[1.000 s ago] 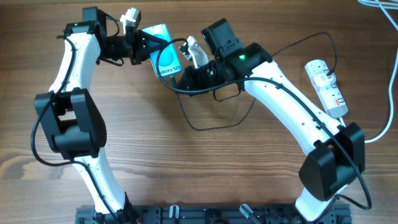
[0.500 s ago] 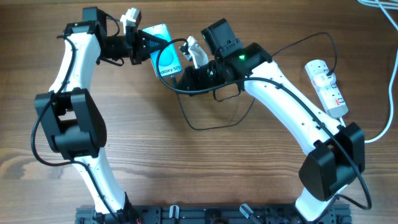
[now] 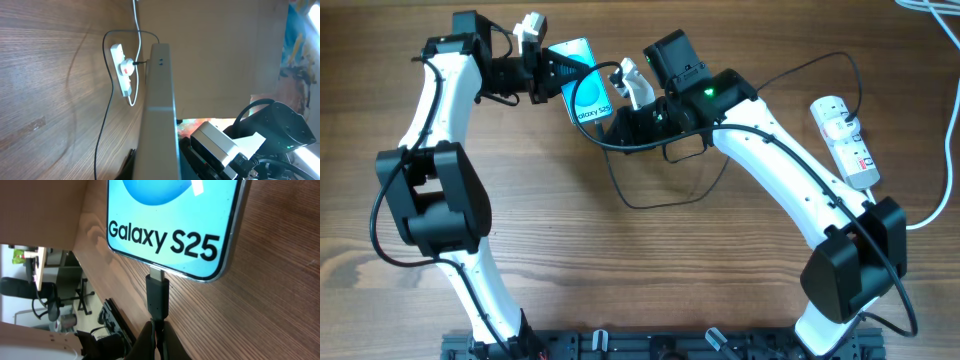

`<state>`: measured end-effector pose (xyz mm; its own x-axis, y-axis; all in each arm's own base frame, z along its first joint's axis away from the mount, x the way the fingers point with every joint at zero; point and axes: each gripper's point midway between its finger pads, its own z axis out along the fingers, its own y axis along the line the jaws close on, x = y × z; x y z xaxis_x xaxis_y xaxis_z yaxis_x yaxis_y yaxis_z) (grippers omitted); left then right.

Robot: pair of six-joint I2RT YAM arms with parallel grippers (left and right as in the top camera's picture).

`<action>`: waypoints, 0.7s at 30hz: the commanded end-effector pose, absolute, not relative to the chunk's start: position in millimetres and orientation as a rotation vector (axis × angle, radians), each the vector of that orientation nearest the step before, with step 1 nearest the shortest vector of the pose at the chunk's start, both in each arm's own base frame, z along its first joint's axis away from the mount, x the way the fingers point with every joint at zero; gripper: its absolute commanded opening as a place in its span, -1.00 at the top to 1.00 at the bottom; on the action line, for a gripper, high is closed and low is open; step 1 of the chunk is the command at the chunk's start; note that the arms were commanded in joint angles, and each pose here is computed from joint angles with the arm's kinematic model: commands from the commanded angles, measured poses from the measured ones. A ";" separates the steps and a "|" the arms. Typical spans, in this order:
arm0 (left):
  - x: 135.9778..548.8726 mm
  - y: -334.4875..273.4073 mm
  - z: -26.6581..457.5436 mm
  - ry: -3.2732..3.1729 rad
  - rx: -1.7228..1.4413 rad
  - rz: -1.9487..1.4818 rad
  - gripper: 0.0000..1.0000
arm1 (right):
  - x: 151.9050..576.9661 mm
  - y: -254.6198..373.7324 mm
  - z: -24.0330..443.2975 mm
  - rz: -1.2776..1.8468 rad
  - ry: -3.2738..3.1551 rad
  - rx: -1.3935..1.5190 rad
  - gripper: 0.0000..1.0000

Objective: Plug charger to phone and switch on socket

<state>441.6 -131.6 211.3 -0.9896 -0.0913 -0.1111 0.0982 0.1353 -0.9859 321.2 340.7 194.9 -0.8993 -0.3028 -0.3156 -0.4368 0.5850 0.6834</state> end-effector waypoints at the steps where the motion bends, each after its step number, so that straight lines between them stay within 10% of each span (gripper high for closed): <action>1: 438.0 -136.8 227.8 2.203 0.071 -1.992 0.92 | 317.5 342.2 202.9 1.217 2.625 -0.634 0.91; 21: 439.1 -133.1 227.8 2.213 0.029 -2.004 0.92 | 315.4 342.1 201.8 1.215 2.634 -0.637 0.91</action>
